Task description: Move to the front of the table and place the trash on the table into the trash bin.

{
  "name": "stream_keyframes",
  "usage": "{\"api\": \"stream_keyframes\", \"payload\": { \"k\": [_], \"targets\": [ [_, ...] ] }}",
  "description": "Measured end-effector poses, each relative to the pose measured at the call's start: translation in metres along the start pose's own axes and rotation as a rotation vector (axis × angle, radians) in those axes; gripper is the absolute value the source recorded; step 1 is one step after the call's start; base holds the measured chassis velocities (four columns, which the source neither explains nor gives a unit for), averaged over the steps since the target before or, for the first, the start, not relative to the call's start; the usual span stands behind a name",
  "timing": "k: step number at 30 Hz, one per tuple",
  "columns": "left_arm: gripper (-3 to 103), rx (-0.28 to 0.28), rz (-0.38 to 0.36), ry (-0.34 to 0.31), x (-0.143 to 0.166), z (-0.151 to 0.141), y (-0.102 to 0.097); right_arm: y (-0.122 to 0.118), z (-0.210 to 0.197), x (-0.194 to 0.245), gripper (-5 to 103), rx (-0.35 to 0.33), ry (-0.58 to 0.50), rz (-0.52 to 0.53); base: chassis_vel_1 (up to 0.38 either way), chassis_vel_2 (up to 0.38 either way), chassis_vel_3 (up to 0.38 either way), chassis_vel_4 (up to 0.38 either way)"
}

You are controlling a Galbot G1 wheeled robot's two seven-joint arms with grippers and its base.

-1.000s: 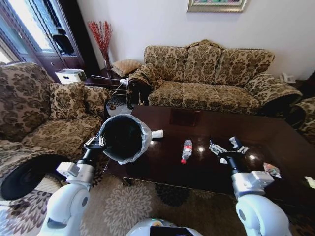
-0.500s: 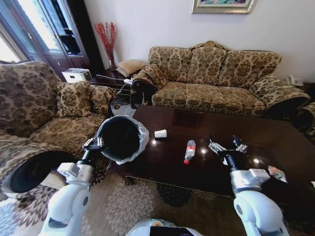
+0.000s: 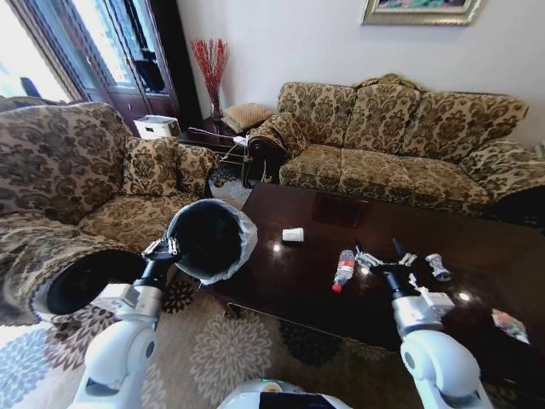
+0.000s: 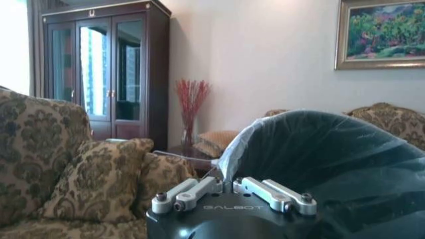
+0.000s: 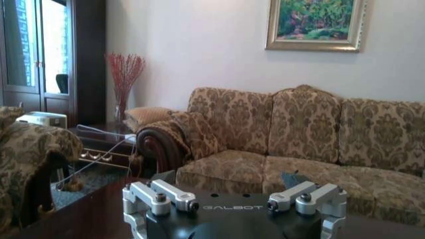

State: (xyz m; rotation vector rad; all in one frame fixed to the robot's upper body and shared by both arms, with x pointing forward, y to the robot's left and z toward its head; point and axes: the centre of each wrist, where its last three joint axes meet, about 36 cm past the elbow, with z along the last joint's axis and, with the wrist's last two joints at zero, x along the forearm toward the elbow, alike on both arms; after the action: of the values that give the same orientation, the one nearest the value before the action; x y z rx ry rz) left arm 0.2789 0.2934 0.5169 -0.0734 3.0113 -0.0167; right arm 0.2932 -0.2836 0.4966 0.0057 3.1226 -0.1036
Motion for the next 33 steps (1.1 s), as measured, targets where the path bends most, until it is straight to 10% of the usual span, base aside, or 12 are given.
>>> {"api": "stream_keyframes", "payload": {
  "k": [14,33],
  "targets": [
    [3,0.011,-0.023,-0.012,0.0,-0.006,0.001,0.011,0.013,-0.007,100,0.067,0.052,-0.094,-0.206,0.218,0.205,-0.196],
    [3,0.014,-0.062,-0.013,-0.016,-0.002,0.016,0.057,0.12,-0.097,100,-0.024,0.252,-0.354,0.011,-0.003,0.001,0.011]
  ]
}}
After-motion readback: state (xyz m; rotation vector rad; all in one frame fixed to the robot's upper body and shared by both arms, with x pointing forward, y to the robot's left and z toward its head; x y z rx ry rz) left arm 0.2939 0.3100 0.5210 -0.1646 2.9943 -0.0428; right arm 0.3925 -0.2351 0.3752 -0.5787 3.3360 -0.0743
